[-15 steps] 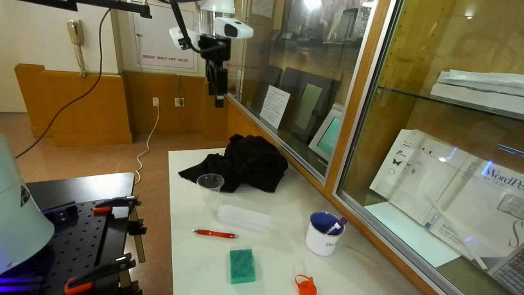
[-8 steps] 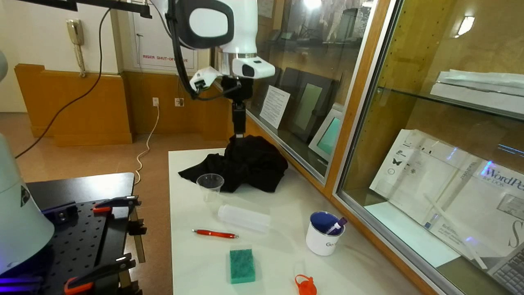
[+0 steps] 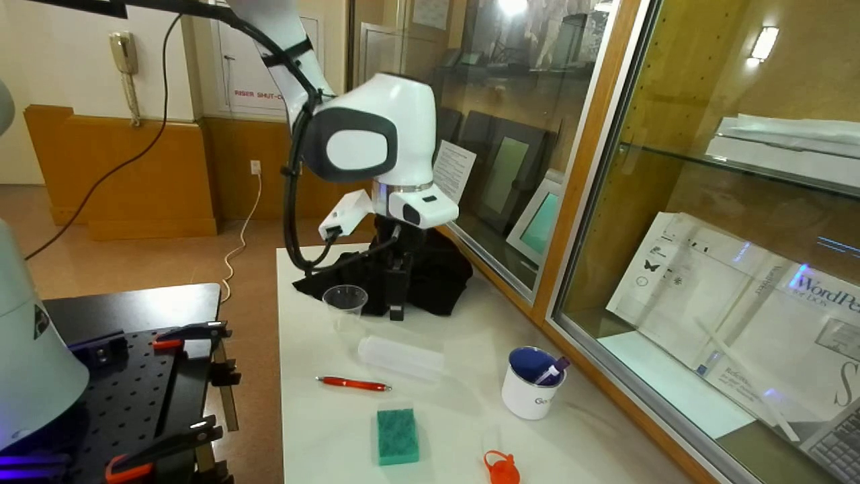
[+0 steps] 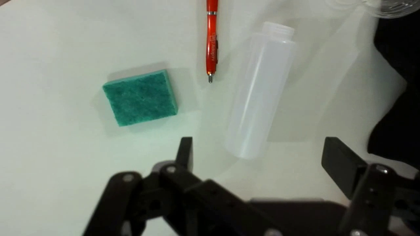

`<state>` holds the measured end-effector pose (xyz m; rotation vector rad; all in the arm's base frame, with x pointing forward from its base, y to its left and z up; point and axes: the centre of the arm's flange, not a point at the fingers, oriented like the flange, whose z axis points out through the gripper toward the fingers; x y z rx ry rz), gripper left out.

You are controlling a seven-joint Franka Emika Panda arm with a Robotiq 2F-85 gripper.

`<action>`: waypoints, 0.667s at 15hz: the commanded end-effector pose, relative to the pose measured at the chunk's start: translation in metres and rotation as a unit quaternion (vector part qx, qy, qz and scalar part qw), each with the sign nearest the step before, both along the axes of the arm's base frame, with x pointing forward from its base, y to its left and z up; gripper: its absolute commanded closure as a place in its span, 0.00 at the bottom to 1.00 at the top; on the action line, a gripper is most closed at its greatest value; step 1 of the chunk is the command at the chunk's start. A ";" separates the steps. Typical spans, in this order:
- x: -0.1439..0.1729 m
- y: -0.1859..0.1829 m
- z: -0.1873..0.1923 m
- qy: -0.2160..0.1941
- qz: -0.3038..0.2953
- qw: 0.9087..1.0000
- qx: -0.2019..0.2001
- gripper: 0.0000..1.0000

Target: Straighten the white bottle

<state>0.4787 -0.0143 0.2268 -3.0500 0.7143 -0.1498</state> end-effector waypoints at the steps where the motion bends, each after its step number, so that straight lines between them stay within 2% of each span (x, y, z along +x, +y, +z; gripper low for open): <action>1: -0.002 0.004 -0.050 0.000 -0.030 1.000 0.003 0.00; 3: -0.011 0.010 -0.050 0.030 -0.016 0.999 0.006 0.00; 4: -0.009 0.001 -0.051 0.021 -0.018 1.000 0.003 0.00; 7: -0.011 0.009 -0.058 0.028 -0.013 1.000 0.004 0.00; 10: -0.002 0.016 -0.069 0.034 -0.042 0.999 0.000 0.00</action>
